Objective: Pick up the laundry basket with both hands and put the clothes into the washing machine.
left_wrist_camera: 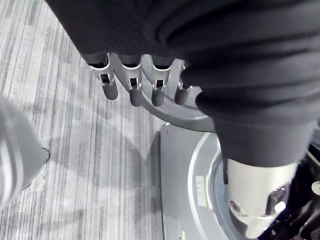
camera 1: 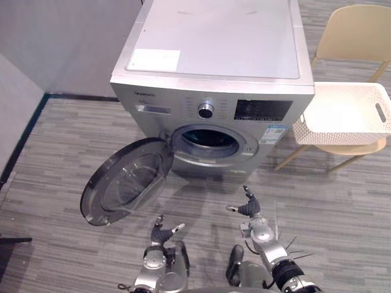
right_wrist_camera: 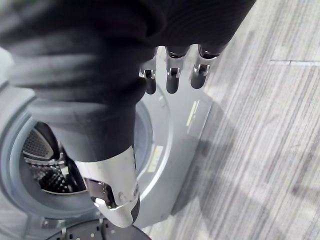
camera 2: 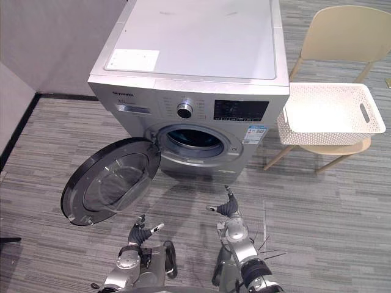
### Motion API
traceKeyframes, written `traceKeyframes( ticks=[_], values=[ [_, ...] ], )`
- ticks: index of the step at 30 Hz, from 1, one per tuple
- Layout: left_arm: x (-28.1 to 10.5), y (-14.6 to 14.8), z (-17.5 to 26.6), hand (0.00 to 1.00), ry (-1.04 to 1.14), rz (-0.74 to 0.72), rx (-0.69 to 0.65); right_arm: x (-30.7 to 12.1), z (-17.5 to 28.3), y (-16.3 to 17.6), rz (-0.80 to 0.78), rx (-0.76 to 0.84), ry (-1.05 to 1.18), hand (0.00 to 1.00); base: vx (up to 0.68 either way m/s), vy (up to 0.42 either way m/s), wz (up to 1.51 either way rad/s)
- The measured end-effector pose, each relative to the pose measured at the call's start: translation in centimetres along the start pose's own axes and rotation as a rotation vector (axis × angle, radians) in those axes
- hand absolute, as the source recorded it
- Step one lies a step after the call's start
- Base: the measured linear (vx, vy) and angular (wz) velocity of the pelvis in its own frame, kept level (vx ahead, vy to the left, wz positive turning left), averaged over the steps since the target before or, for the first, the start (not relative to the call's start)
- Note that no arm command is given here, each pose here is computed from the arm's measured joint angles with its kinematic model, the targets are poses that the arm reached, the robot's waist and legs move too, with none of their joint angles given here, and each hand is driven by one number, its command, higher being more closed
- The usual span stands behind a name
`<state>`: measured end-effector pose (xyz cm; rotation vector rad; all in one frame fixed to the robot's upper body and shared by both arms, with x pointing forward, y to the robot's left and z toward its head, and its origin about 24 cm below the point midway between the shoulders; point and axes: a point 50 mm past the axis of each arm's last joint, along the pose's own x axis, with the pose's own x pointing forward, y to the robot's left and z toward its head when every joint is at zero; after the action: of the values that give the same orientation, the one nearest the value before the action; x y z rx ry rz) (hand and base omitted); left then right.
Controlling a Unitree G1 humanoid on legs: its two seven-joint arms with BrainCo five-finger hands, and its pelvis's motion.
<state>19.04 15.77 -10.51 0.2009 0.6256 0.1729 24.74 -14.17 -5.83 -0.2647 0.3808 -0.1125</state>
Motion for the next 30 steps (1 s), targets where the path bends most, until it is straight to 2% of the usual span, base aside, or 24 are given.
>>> traceKeyframes(
  ticks=[5, 12, 15, 18, 19, 22, 26, 30],
  values=[
    [-0.1, 0.6, 1.2, 0.00, -0.065, 0.032, 0.006, 0.1, 0.6, -0.8, -0.054, 0.044, -0.018, 0.00, -0.01, 0.090, 0.21],
    [-0.9, 2.1, 9.0, 0.00, -0.411, 0.111, -0.069, 0.1, 0.5, -0.8, -0.066, 0.113, 0.000, 0.00, -0.01, 0.024, -0.02],
    [-1.7, 4.2, 11.9, 0.00, -0.560, 0.180, -0.075, -0.3, -0.7, -1.5, -0.084, 0.115, 0.030, 0.00, 0.00, 0.000, 0.00],
    [-1.6, 8.8, 13.6, 0.00, -0.630, 0.351, -0.070, -3.2, -6.3, -3.1, -0.074, 0.085, 0.185, 0.00, 0.01, 0.012, 0.08],
    [-1.6, 10.8, 14.2, 0.00, -0.648, 0.415, -0.051, -4.7, -9.2, -4.3, -0.077, 0.071, 0.302, 0.00, 0.02, 0.003, 0.04],
    [-1.4, 14.7, 14.7, 0.00, -0.639, 0.559, 0.006, -7.0, -12.7, -7.0, -0.113, 0.037, 0.457, 0.00, -0.03, 0.004, -0.06],
    [-0.1, 18.2, 13.3, 0.00, -0.512, 0.648, 0.052, -6.0, -11.8, -7.7, -0.122, 0.021, 0.416, 0.00, -0.09, -0.014, -0.06],
    [0.3, 21.8, 10.0, 0.00, -0.312, 0.752, 0.070, -4.2, -9.8, -7.0, -0.109, 0.042, 0.342, 0.00, -0.07, -0.017, -0.18]
  ],
)
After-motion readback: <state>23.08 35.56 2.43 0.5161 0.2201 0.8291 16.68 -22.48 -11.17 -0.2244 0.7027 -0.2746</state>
